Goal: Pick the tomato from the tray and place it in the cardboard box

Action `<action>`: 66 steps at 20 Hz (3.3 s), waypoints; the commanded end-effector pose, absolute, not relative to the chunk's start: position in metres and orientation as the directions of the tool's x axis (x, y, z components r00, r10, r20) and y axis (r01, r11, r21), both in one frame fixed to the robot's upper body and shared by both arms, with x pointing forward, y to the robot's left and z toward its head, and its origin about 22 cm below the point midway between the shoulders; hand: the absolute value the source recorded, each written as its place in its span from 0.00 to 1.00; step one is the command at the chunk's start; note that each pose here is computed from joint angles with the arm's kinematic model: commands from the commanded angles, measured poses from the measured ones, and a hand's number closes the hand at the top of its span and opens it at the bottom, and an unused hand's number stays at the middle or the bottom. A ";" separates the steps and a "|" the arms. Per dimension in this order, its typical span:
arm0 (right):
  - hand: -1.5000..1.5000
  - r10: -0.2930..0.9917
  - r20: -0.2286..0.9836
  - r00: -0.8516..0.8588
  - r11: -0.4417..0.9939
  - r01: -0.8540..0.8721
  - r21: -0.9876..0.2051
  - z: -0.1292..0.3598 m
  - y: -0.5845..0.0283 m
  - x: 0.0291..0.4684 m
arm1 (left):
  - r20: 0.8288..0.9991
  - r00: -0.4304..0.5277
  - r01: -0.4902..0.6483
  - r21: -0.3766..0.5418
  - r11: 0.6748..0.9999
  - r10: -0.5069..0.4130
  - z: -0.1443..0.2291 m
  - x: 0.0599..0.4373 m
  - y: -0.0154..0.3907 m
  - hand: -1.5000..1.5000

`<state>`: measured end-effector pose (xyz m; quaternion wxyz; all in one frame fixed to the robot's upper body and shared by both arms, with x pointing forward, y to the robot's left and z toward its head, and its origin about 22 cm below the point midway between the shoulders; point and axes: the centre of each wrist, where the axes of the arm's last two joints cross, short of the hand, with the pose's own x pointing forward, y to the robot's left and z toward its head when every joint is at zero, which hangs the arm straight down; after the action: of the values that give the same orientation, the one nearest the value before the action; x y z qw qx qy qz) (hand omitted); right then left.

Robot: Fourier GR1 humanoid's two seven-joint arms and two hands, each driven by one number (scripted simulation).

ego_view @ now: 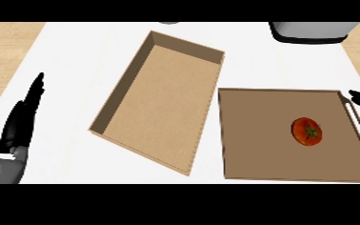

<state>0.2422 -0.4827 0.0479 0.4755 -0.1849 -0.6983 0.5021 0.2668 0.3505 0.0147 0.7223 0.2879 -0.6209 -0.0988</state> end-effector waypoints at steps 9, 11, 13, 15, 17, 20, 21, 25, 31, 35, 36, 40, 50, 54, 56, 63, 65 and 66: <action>0.00 0.833 0.327 -0.446 0.135 -0.409 -0.902 0.044 -0.419 0.269 | 0.834 0.226 -0.234 0.548 0.803 -0.504 0.027 0.264 0.351 0.50; 0.00 0.862 0.276 -0.425 0.104 -0.384 -0.917 0.041 -0.420 0.288 | 0.838 0.207 -0.241 0.544 0.804 -0.505 0.018 0.267 0.359 0.50; 0.00 0.855 0.285 -0.433 0.102 -0.398 -0.912 0.037 -0.419 0.295 | 0.841 0.210 -0.220 0.538 0.814 -0.499 0.001 0.264 0.356 0.50; 0.00 0.861 0.270 -0.432 0.089 -0.394 -0.915 0.044 -0.406 0.293 | 0.843 0.217 -0.213 0.534 0.819 -0.493 0.003 0.266 0.347 0.50; 0.00 0.858 0.286 -0.427 0.119 -0.376 -0.919 0.034 -0.421 0.293 | 0.833 0.222 -0.224 0.550 0.805 -0.507 0.022 0.262 0.361 0.50; 0.00 0.855 0.278 -0.438 0.099 -0.388 -0.916 0.019 -0.399 0.288 | 0.839 0.220 -0.215 0.539 0.814 -0.497 0.025 0.270 0.363 0.50; 0.00 0.858 0.282 -0.430 0.105 -0.390 -0.915 0.033 -0.403 0.297 | 0.840 0.220 -0.219 0.539 0.814 -0.497 0.013 0.240 0.340 0.50; 0.00 0.835 0.303 -0.460 0.105 -0.408 -0.907 0.041 -0.410 0.294 | 0.842 0.222 -0.212 0.534 0.819 -0.492 0.003 0.260 0.348 0.50; 0.00 0.781 0.346 -0.519 0.122 -0.417 -0.901 0.039 -0.388 0.271 | 0.835 0.221 -0.223 0.546 0.807 -0.504 0.019 0.264 0.359 0.50; 0.00 0.768 0.352 -0.536 0.128 -0.410 -0.903 0.046 -0.365 0.270 | 0.846 0.227 -0.210 0.526 0.824 -0.482 0.025 0.267 0.367 0.50; 0.00 0.767 0.351 -0.537 0.121 -0.416 -0.901 0.045 -0.376 0.268 | 0.843 0.221 -0.226 0.534 0.815 -0.491 0.017 0.263 0.376 0.50; 0.00 0.823 0.278 -0.495 0.053 -0.420 -0.906 0.032 -0.358 0.266 | 0.849 0.218 -0.218 0.524 0.823 -0.482 0.012 0.273 0.358 0.50; 1.00 0.873 0.261 -0.412 0.069 -0.426 -0.902 -0.002 -0.357 0.280 | 0.836 0.217 -0.234 0.545 0.805 -0.504 0.022 0.266 0.362 0.50; 1.00 0.867 0.170 -0.469 0.061 -0.238 -0.969 -0.002 -0.357 0.286 | 0.832 0.209 -0.235 0.553 0.799 -0.514 0.017 0.258 0.355 0.50; 1.00 0.873 0.154 -0.463 0.067 -0.199 -0.978 0.001 -0.339 0.286 | 0.841 0.215 -0.230 0.538 0.811 -0.497 0.019 0.260 0.354 0.50; 1.00 0.861 0.141 -0.489 0.091 -0.124 -0.988 -0.009 -0.331 0.307 | 0.841 0.214 -0.224 0.538 0.813 -0.497 0.006 0.261 0.353 0.50; 1.00 0.854 0.167 -0.494 0.084 -0.185 -0.979 0.010 -0.300 0.341 | 0.842 0.209 -0.214 0.536 0.817 -0.497 0.018 0.261 0.353 0.50; 1.00 0.846 0.195 -0.496 0.090 -0.227 -0.970 0.021 -0.303 0.359 | 0.840 0.186 -0.196 0.540 0.819 -0.510 0.033 0.275 0.358 0.50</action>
<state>0.3200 -0.3308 0.0055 0.4184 -0.2859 -0.5952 0.6237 0.2655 0.3573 0.0209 0.7211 0.2880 -0.6222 -0.1001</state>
